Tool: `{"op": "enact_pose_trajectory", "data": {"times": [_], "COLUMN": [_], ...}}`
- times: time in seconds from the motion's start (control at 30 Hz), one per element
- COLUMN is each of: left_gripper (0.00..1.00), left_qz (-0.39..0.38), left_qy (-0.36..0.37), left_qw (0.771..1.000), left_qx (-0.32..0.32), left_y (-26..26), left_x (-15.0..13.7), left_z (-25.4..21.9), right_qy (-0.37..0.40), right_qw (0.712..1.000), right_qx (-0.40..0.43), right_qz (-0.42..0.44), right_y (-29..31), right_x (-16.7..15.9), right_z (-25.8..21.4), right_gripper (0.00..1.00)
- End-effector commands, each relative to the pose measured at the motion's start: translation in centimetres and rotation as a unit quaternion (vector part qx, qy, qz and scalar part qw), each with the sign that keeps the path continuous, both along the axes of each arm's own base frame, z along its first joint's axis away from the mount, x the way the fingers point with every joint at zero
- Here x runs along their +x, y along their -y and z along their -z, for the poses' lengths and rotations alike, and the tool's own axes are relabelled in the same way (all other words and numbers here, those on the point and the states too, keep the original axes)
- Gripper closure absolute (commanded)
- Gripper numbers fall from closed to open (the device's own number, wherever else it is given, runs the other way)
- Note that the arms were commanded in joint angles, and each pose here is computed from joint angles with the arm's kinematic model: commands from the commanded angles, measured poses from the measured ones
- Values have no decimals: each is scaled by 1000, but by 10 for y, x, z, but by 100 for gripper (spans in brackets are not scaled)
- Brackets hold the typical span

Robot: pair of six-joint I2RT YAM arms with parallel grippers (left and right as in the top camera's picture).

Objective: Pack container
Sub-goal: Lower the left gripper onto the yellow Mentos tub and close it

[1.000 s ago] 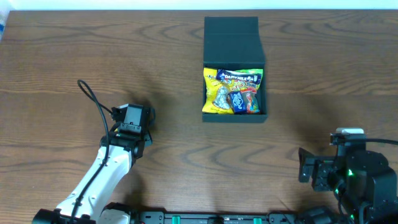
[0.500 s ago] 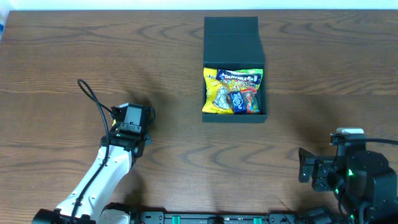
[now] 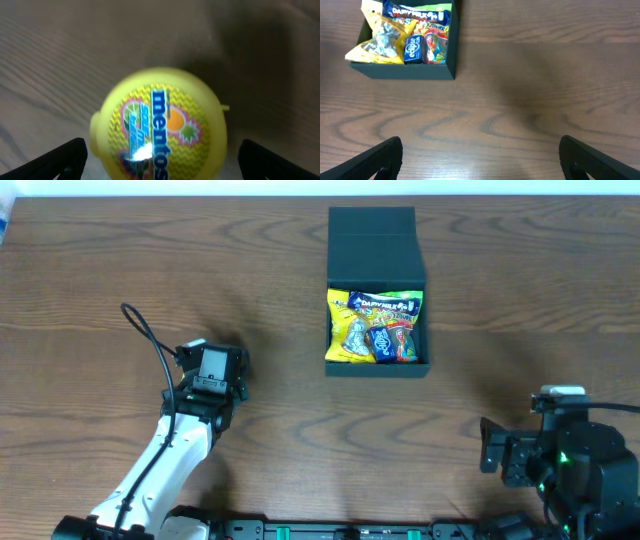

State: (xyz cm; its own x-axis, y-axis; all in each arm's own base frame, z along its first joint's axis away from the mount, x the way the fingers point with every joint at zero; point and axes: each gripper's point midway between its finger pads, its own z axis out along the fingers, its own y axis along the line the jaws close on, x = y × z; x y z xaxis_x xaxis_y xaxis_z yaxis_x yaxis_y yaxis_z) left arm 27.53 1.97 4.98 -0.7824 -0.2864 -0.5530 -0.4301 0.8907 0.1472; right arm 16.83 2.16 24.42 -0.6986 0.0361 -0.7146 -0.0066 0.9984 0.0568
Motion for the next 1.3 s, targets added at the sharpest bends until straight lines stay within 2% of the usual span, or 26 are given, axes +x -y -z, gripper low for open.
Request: {"op": "enact_pose_trajectory", "data": {"times": [0.0, 0.17, 0.23, 0.3, 0.5, 0.8, 0.87, 1.0, 1.17, 1.27], "left_gripper": [3, 3, 0, 9, 27, 48, 49, 64, 70, 78], "left_qz": [-4, -5, -5, -4, -4, -5, -5, -5, -4, 5], "left_qy": [2, 5, -1, -8, -8, -4, -3, 0, 1, 2], "left_qw": [1000, 1000, 1000, 999, 999, 1000, 1000, 1000, 1000, 1000], "left_qx": [28, 30, 30, 31, 31, 30, 30, 30, 29, 10], "left_y": [-9, -9, -8, -8, -8, -8, -8, -8, -7, 0], "left_x": [2, 7, 6, 5, 6, 8, 8, 9, 10, 11], "left_z": [-1, 3, 6, 9, 10, 10, 9, 9, 9, 9], "right_qy": [0, 1, 1, 1, 1, 0, 0, 0, 0, 0], "right_qw": [1000, 1000, 1000, 1000, 1000, 1000, 1000, 1000, 1000, 1000], "right_qx": [5, 6, 6, 6, 6, 6, 6, 6, 6, 6], "right_qz": [8, 8, 8, 8, 8, 8, 8, 8, 8, 8], "right_y": [1, 1, 1, 1, 1, 1, 1, 1, 1, 1], "right_x": [0, 1, 1, 1, 1, 0, 0, 0, 0, 0], "right_z": [1, 1, 1, 1, 1, 1, 1, 1, 1, 1], "right_gripper": [1, 1, 1, 1, 1, 1, 1, 1, 1, 1]}}
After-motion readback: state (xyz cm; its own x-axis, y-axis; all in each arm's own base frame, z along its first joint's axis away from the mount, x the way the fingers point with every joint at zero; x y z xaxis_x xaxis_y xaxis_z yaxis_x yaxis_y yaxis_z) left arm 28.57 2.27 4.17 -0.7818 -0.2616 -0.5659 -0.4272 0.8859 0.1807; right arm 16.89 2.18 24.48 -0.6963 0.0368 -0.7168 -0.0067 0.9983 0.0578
